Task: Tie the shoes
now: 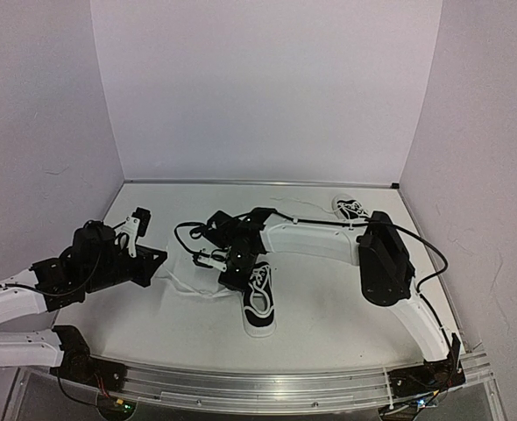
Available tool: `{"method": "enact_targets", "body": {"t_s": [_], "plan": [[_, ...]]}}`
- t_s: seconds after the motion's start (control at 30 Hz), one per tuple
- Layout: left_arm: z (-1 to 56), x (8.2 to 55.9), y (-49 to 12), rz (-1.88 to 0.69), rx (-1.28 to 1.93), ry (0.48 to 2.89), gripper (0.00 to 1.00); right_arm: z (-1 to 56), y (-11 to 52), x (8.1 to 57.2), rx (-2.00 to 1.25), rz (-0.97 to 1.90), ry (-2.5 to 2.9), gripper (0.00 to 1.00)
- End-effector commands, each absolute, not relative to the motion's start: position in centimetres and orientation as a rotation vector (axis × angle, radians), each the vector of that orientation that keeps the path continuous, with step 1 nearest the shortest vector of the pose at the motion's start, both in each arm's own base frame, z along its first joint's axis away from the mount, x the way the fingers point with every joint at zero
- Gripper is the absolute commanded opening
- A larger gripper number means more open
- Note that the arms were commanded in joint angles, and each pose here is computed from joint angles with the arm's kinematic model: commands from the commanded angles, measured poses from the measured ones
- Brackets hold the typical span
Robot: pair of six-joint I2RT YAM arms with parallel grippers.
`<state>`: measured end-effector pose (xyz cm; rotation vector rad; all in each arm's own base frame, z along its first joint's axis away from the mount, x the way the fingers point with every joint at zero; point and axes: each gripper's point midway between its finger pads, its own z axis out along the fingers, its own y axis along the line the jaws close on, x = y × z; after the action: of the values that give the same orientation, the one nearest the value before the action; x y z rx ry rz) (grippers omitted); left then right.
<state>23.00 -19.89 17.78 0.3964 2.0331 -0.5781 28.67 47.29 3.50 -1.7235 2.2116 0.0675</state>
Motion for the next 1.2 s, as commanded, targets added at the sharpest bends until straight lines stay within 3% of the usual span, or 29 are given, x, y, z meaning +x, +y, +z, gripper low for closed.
{"method": "enact_targets", "body": {"t_s": [0.0,0.13,0.23,0.73,0.97,1.17], "plan": [[19.0,23.6,-20.3,-0.595,0.371,1.994,0.00,4.1,46.7,29.6,-1.706,-0.059,2.188,0.31],[19.0,23.8,-20.3,-0.592,0.370,1.995,0.00,3.4,46.5,29.1,-1.738,-0.098,2.180,0.20],[18.7,24.1,-20.2,-0.567,0.359,2.009,0.00,3.6,46.7,28.8,-1.746,-0.083,2.173,0.00],[16.0,27.2,-19.7,-0.377,0.295,2.105,0.00,11.8,47.4,29.3,-1.556,0.059,2.052,0.00],[16.8,29.8,-18.6,-0.580,0.180,2.034,0.00,13.7,46.6,29.2,-1.474,0.134,2.026,0.00],[18.2,31.0,-20.1,-0.690,0.263,1.930,0.00,15.4,45.5,29.7,-1.357,0.207,2.010,0.00]]}}
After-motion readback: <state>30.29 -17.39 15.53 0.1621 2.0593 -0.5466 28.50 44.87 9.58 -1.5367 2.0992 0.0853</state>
